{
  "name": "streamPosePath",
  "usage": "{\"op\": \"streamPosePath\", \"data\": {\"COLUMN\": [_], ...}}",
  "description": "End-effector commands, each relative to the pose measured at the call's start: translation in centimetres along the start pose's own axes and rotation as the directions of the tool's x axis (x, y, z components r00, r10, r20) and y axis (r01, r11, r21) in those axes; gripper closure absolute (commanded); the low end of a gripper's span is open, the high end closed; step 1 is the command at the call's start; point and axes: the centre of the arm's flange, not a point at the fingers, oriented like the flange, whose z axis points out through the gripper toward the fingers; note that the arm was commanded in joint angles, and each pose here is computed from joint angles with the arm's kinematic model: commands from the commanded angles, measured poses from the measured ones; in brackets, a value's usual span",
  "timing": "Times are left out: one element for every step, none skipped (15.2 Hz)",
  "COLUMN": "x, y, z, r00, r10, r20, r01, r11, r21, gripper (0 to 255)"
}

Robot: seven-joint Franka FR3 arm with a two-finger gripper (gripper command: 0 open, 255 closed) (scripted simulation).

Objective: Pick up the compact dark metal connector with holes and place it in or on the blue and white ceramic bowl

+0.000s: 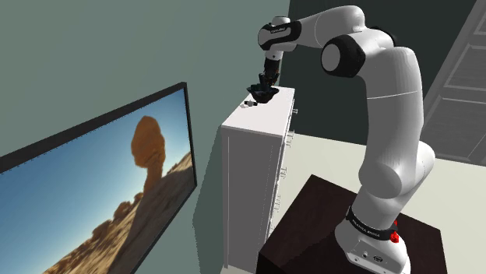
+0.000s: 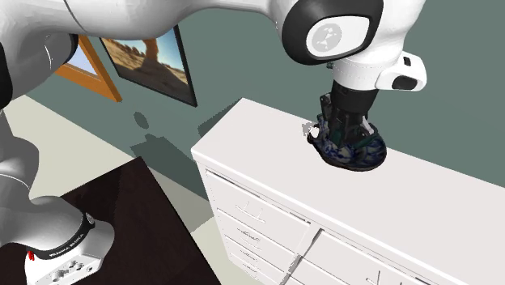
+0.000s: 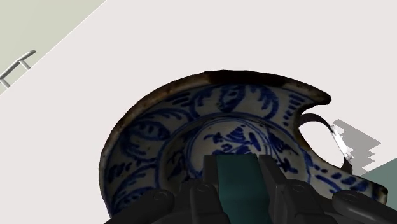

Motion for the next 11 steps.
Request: {"op": "streamPosePath", "data": {"x": [0.0,0.0,0.0,0.0,0.0,0.0,0.0,0.0,0.0,0.0,0.0], "y": [0.0,0.0,0.0,0.0,0.0,0.0,0.0,0.0,0.0,0.0,0.0], "z": [0.0,0.0,0.0,0.0,0.0,0.0,-1.3,-2.6,-4.0,-5.0,-5.0], "r00": [1.000,1.000,1.000,1.000,1.000,1.000,1.000,1.000,1.000,1.000,1.000], "r10": [0.000,0.000,0.000,0.000,0.000,0.000,0.000,0.000,0.000,0.000,0.000], "r20": [0.000,0.000,0.000,0.000,0.000,0.000,0.000,0.000,0.000,0.000,0.000], "r01": [0.000,0.000,0.000,0.000,0.000,0.000,0.000,0.000,0.000,0.000,0.000], "r11": [1.000,1.000,1.000,1.000,1.000,1.000,1.000,1.000,1.000,1.000,1.000], "r21": [0.000,0.000,0.000,0.000,0.000,0.000,0.000,0.000,0.000,0.000,0.000], "gripper": [0,0,0,0,0,0,0,0,0,0,0]}}
